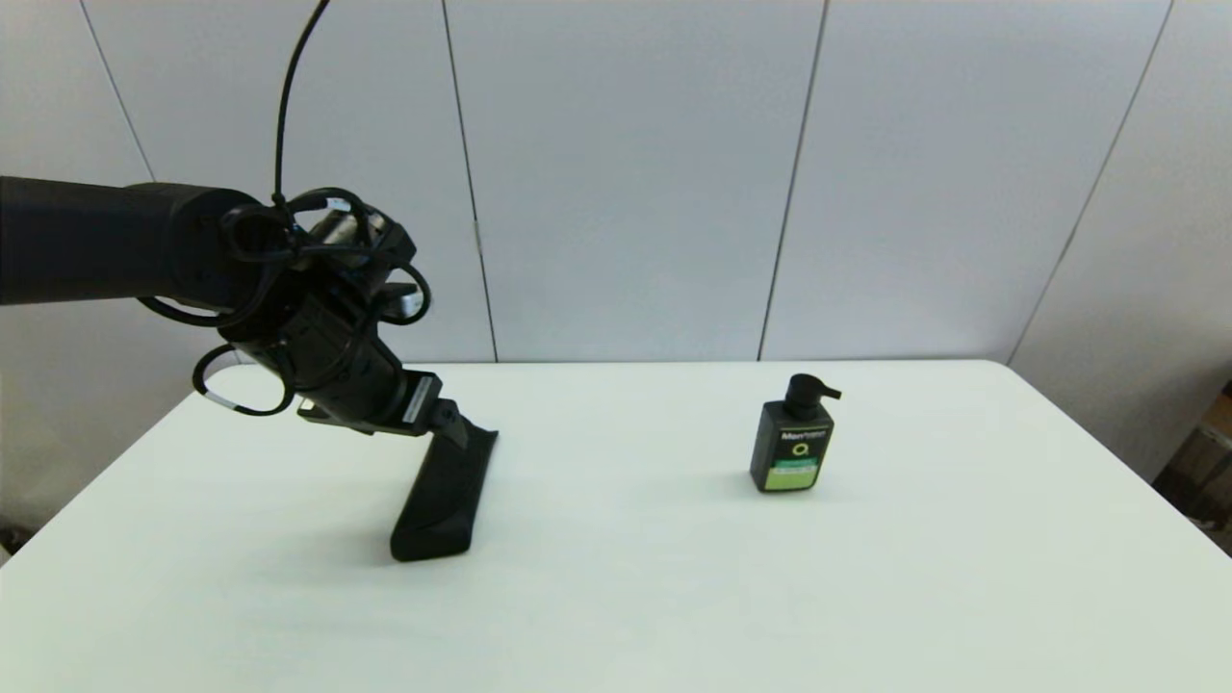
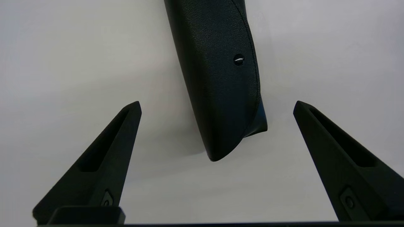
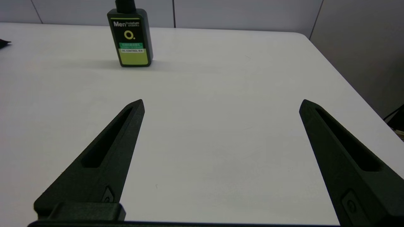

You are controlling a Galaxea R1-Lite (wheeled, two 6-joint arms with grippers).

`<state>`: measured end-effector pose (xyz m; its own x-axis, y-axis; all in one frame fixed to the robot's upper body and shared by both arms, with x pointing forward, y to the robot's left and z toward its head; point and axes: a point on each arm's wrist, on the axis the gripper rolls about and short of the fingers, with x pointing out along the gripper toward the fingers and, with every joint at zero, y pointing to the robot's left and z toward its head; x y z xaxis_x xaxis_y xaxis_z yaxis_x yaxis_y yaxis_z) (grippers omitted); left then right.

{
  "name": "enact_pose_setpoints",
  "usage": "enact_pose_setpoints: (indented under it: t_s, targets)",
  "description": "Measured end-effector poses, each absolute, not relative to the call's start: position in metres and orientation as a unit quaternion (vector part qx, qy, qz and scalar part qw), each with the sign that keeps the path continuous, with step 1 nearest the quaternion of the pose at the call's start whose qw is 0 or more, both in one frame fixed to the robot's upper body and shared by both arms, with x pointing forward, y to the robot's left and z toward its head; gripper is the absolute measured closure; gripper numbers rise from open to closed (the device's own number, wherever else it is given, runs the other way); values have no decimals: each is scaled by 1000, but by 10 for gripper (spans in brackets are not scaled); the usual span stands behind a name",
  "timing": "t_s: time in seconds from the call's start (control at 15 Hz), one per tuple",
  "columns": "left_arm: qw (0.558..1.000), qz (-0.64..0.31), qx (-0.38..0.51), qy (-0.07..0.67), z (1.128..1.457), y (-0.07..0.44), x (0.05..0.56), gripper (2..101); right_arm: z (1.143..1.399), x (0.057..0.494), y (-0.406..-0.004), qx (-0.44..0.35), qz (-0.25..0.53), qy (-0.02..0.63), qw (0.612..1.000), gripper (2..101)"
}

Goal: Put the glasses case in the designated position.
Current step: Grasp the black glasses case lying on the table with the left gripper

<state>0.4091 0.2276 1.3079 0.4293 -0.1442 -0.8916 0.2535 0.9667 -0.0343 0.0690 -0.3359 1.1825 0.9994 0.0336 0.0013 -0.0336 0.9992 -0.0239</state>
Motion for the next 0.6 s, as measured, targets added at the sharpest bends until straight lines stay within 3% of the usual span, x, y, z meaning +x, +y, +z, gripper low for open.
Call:
enact_pose_setpoints:
  t_s: [0.6]
  targets:
    - [823, -172, 21, 542, 1295, 218, 417, 54, 1182, 69, -336, -12, 17, -1, 1000, 50]
